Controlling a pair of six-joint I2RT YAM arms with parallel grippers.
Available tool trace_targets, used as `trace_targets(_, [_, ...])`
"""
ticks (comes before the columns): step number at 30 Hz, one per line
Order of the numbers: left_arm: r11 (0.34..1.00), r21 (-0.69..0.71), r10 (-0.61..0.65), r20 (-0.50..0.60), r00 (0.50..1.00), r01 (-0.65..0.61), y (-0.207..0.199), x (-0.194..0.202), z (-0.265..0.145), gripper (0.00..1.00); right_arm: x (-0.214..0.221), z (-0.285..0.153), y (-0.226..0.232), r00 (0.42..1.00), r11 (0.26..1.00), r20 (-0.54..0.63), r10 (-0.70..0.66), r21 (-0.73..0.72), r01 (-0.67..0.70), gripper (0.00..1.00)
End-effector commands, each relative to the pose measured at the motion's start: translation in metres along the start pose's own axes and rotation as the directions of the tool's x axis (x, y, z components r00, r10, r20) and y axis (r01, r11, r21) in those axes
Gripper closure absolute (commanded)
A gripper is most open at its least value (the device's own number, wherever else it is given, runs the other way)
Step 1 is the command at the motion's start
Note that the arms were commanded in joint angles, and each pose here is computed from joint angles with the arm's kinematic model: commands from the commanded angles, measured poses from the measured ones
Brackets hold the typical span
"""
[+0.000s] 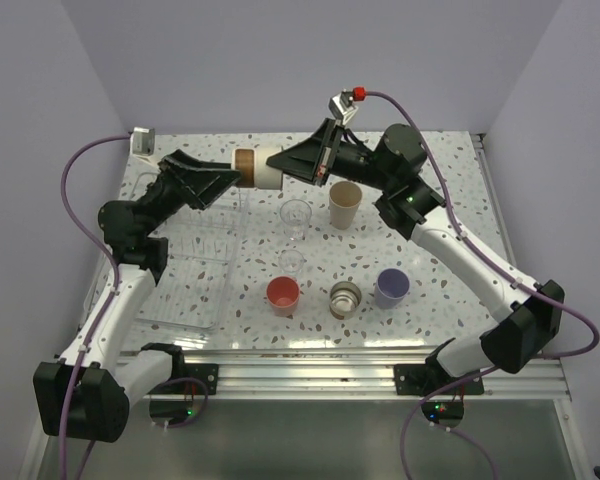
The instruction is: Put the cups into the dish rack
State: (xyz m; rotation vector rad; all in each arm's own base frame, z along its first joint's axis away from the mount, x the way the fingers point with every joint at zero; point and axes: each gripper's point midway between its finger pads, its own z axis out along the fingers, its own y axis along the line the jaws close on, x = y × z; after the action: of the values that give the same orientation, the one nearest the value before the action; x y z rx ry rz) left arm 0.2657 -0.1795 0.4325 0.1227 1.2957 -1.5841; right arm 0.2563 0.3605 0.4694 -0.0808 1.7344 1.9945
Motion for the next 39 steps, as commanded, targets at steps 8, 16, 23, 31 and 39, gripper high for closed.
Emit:
trace_targets(8, [0.998, 0.022, 0.063, 0.021, 0.998, -0.063, -0.01, -0.009, 0.009, 0.22, 0.009, 0.006, 0.008, 0.999, 0.998, -0.027, -0.034, -0.047, 0.033, 1.0])
trace_targets(16, [0.996, -0.017, 0.089, -0.007, 0.996, -0.089, 0.0, -0.008, 0.013, 0.77, 0.006, 0.01, 0.004, 0.999, 0.998, -0.024, -0.046, -0.038, 0.045, 1.0])
trace_targets(23, [0.868, -0.459, 0.108, -0.195, 0.975, -0.188, 0.082, -0.02, 0.011, 0.97, 0.005, -0.022, -0.048, 0.977, 0.918, -0.073, -0.202, 0.334, 0.215, 0.17])
trace_targets(31, [0.378, -0.834, 0.056, -0.412, 0.91, -0.401, 0.187, -0.036, -0.067, 1.0, -0.007, -0.094, -0.09, 0.947, 0.736, -0.089, -0.309, 0.608, 0.298, 0.07])
trace_targets(39, [-0.054, -0.812, -0.045, -0.579, 0.814, -0.581, 0.233, -0.063, -0.133, 1.0, -0.001, -0.098, -0.101, 0.95, 0.725, -0.112, -0.292, 0.621, 0.297, 0.07])
